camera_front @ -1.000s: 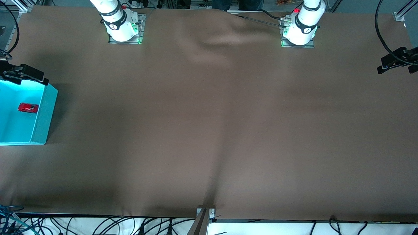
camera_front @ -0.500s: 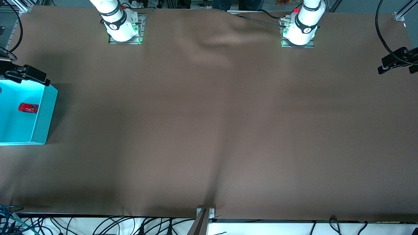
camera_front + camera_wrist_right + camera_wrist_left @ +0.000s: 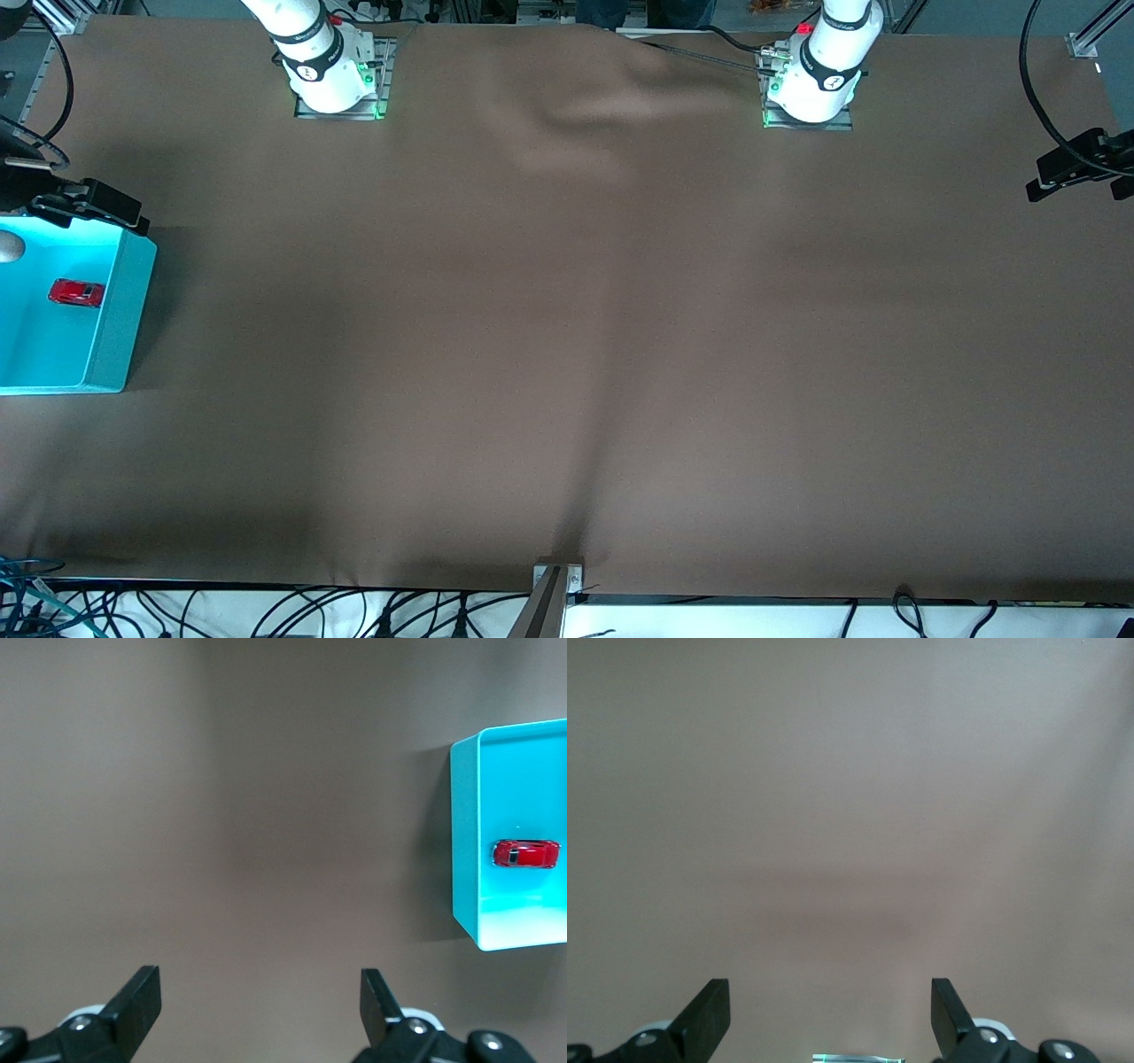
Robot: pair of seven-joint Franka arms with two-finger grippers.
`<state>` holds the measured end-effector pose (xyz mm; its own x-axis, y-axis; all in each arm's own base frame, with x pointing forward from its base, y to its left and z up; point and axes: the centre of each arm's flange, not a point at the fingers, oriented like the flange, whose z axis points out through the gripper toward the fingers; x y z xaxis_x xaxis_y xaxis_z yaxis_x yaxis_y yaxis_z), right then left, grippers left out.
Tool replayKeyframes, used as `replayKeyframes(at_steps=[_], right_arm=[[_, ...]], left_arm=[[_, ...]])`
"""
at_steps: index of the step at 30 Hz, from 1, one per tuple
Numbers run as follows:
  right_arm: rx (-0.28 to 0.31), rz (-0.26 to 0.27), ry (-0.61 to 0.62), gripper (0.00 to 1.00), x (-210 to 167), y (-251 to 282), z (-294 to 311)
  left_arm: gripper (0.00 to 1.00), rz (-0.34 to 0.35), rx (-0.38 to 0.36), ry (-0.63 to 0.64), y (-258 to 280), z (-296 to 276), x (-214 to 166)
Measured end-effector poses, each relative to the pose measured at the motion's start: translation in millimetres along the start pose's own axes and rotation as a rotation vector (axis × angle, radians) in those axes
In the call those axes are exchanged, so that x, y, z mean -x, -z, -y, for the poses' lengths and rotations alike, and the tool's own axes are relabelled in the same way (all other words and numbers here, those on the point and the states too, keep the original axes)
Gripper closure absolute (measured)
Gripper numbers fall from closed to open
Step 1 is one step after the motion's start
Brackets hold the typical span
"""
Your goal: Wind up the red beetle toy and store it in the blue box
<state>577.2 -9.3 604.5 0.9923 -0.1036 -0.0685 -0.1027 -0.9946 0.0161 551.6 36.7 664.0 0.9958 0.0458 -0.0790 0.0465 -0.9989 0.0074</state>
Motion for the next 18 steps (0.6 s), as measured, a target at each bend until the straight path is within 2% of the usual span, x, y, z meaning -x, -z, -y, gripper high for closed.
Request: replayKeyframes(at_steps=[5,18], right_arm=[[0.030,-0.003,-0.019,0.00,-1.0,-0.9,-1.1],[0.031,-0.004,-0.019,0.00,-0.9,-0.7,-0.1]], left_arm=[[0.00,0.000,0.000,0.001,0.0,0.6,0.0],[0.00,-0.001,0.000,0.001,0.1,0.7,-0.1]])
